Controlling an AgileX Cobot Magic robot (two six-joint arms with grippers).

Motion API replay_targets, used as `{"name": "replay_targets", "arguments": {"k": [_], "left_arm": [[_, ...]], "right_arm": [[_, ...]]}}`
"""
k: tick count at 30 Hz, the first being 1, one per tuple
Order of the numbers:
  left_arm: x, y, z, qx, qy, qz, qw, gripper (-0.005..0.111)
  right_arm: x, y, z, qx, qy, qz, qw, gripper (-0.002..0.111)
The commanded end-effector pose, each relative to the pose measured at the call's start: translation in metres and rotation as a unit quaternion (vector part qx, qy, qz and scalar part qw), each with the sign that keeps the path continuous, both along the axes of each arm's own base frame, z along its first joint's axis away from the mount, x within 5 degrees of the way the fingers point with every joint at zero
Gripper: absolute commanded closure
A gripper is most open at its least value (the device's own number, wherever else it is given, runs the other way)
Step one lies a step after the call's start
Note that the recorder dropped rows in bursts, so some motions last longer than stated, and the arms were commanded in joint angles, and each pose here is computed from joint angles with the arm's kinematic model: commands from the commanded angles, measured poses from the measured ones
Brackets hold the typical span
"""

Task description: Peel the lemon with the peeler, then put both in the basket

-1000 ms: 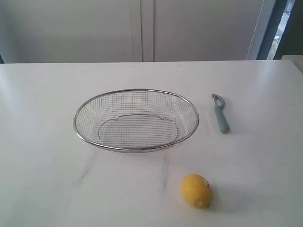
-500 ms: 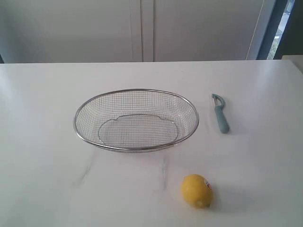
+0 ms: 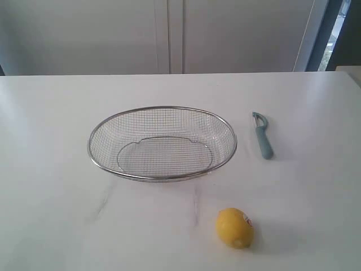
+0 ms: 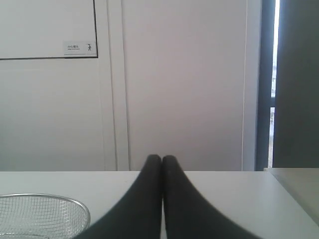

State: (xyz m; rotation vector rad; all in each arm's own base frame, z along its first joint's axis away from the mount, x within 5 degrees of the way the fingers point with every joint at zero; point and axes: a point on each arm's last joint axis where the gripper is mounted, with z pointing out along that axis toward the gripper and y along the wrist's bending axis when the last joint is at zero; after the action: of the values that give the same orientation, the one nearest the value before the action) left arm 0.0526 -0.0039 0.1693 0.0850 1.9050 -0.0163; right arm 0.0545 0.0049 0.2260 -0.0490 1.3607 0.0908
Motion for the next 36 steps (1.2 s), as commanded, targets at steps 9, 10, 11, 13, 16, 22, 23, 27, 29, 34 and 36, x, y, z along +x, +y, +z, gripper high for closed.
{"name": "replay_targets", "arguments": {"k": [9,10,11,13,16,22,23,27,29,34,36], "left_arm": [[0.0,0.0,-0.001,-0.001,-0.001,-0.004,1.0,0.107],[0.0,0.0,-0.001,-0.001,-0.001,-0.004,1.0,0.107],[0.0,0.0,-0.001,-0.001,-0.001,-0.004,1.0,0.107],[0.0,0.0,-0.001,-0.001,-0.001,-0.004,1.0,0.107],[0.0,0.0,-0.001,-0.001,-0.001,-0.004,1.0,0.107],[0.0,0.0,-0.001,-0.001,-0.001,-0.004,1.0,0.107],[0.0,0.0,-0.001,-0.001,-0.001,-0.004,1.0,0.107],[0.0,0.0,-0.001,-0.001,-0.001,-0.004,1.0,0.107],[0.0,0.0,-0.001,-0.001,-0.001,-0.004,1.0,0.107],[0.0,0.0,-0.001,-0.001,-0.001,-0.004,1.0,0.107],[0.0,0.0,-0.001,-0.001,-0.001,-0.004,1.0,0.107]], "right_arm": [[-0.004,0.0,0.01,0.002,-0.067,0.0,0.998,0.108],[-0.004,0.0,0.012,0.003,-0.079,0.0,0.997,0.108],[-0.005,0.0,0.015,0.004,-0.095,-0.001,0.995,0.108],[-0.006,-0.001,0.017,0.005,-0.107,-0.001,0.994,0.108],[-0.006,-0.001,0.017,0.005,-0.108,-0.001,0.994,0.108],[-0.011,-0.001,0.027,0.011,-0.167,-0.002,0.986,0.108],[-0.013,-0.001,0.03,0.013,-0.186,-0.002,0.982,0.108],[-0.021,-0.005,0.04,0.046,-0.252,-0.007,0.966,0.108],[-0.023,-0.008,0.043,0.071,-0.266,-0.012,0.961,0.108],[-0.029,-0.013,0.059,0.104,-0.293,-0.018,0.95,0.108],[-0.032,-0.013,0.067,0.096,-0.305,-0.027,0.947,0.108]]}}
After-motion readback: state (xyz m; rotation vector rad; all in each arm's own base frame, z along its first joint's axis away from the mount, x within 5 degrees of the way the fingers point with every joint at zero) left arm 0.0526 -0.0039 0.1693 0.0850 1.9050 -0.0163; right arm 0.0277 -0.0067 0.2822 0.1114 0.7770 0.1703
